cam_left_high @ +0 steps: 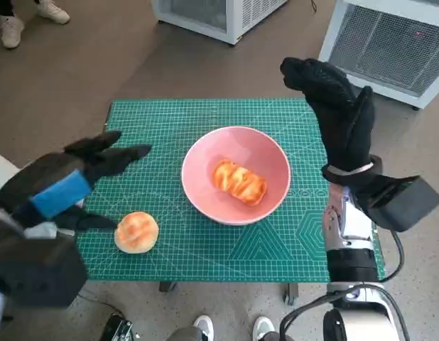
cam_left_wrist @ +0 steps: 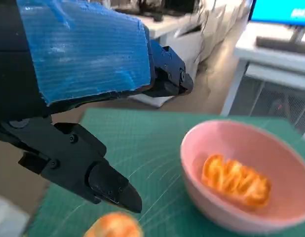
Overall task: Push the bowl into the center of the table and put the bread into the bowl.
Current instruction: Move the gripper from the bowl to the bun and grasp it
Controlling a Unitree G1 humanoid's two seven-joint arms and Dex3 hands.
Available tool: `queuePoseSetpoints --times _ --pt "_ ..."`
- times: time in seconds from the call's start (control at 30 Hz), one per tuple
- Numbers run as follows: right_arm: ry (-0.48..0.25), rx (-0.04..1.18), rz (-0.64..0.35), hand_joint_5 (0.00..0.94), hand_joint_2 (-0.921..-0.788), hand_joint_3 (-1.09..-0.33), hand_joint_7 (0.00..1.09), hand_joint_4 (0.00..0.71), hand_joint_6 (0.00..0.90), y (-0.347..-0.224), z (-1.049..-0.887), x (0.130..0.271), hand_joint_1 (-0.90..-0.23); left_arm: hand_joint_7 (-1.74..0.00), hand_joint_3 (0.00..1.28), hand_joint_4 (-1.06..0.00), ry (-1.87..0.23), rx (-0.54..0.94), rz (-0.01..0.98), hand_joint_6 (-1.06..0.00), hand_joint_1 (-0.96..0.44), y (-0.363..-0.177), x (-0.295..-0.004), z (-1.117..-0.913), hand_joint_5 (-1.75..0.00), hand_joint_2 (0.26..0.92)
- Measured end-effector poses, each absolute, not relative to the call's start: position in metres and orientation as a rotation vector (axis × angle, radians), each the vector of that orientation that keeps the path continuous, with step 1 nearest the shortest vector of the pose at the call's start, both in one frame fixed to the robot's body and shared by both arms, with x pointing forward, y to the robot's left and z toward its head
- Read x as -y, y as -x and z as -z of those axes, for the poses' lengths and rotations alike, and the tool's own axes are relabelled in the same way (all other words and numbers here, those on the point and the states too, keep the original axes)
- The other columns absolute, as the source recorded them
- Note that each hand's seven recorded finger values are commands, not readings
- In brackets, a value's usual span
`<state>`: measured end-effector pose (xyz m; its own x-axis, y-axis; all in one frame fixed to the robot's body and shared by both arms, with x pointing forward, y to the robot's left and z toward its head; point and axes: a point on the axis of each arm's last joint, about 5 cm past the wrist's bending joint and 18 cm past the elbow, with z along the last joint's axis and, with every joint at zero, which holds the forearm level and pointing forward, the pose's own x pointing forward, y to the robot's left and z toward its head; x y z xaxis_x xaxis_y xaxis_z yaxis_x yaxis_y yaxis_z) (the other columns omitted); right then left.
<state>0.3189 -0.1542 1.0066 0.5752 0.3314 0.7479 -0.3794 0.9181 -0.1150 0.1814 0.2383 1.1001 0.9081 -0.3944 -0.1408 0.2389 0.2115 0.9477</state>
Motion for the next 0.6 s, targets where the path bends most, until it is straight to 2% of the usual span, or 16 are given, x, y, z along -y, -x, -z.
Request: queuePoseSetpoints --times 0.6 --pt "-0.059 0.864 -0.425 0.000 -0.921 -0.757 0.54 0.224 0.040 -0.321 -1.009 0.153 -0.740 -0.01 0.01 -0.15 -1.279 0.033 0.489 -0.29 0.01 -0.178 -0.240 -1.077 -0.01 0.700"
